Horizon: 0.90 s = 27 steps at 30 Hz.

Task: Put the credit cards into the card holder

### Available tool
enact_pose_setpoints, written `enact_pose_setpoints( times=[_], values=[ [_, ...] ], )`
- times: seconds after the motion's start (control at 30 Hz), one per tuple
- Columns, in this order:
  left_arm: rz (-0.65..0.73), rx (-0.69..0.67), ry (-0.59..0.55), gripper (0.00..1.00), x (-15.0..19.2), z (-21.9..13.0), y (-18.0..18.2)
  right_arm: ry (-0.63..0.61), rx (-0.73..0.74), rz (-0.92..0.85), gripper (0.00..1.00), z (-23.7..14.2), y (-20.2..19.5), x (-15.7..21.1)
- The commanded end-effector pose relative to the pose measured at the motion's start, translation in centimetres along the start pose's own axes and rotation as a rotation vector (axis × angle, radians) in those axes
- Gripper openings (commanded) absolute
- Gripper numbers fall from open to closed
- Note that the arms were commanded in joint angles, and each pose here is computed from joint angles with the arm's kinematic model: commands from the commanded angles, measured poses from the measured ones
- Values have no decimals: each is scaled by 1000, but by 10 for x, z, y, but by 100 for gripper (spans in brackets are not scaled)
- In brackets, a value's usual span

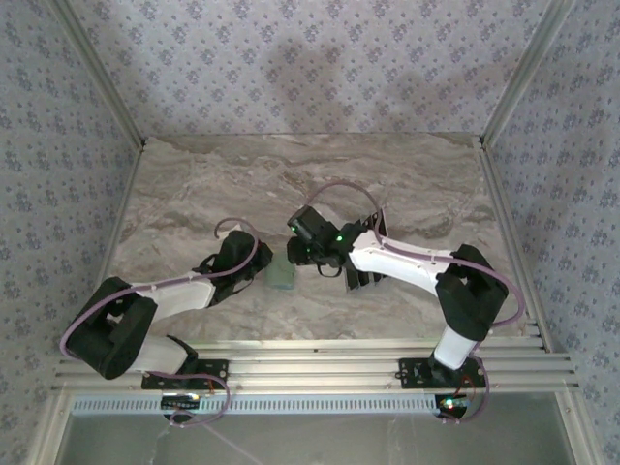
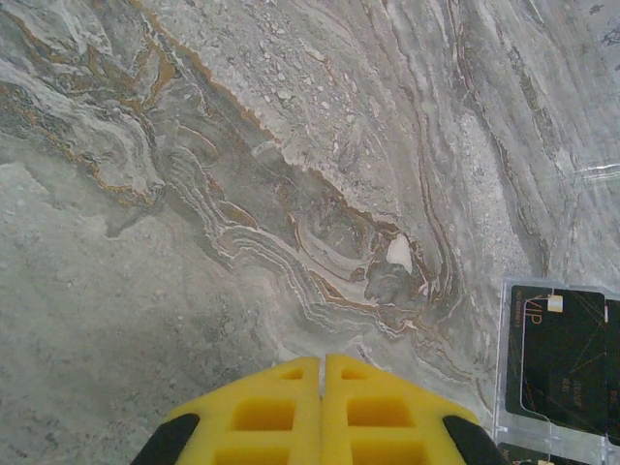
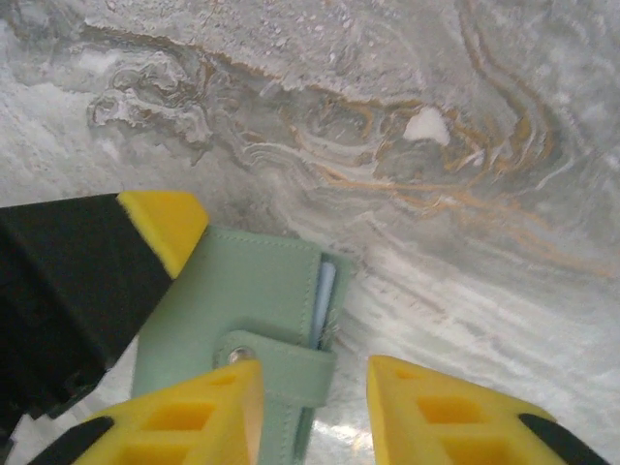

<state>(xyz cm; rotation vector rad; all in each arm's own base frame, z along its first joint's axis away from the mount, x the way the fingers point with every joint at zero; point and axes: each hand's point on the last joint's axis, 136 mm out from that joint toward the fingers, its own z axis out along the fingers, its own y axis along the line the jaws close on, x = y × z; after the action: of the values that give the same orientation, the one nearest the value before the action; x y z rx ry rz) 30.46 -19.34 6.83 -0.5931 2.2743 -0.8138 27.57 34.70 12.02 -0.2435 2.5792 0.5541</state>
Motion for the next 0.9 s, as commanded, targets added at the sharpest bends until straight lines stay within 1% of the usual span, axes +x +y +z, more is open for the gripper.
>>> enact_pose_setpoints(
  times=[0.0, 0.2, 0.6, 0.63, 0.7, 0.87],
  values=[
    [20, 49, -36, 0, -8, -5, -15, 5, -2, -33, 42, 3, 15, 1],
    [16, 56, -40, 0, -10, -8, -18, 27, -5, -65, 48, 15, 29, 10],
    [7, 72, -52, 0, -14, -13, -24, 60, 33, -92, 47, 35, 31, 20],
    [6, 74, -52, 0, -14, -13, -24, 64, 45, -93, 45, 36, 29, 21],
    [4, 74, -56, 0, -15, -13, -25, 71, 64, -97, 38, 38, 25, 24],
    [2, 75, -58, 0, -15, -13, -24, 92, 104, -93, 13, 40, 12, 32]
  ],
)
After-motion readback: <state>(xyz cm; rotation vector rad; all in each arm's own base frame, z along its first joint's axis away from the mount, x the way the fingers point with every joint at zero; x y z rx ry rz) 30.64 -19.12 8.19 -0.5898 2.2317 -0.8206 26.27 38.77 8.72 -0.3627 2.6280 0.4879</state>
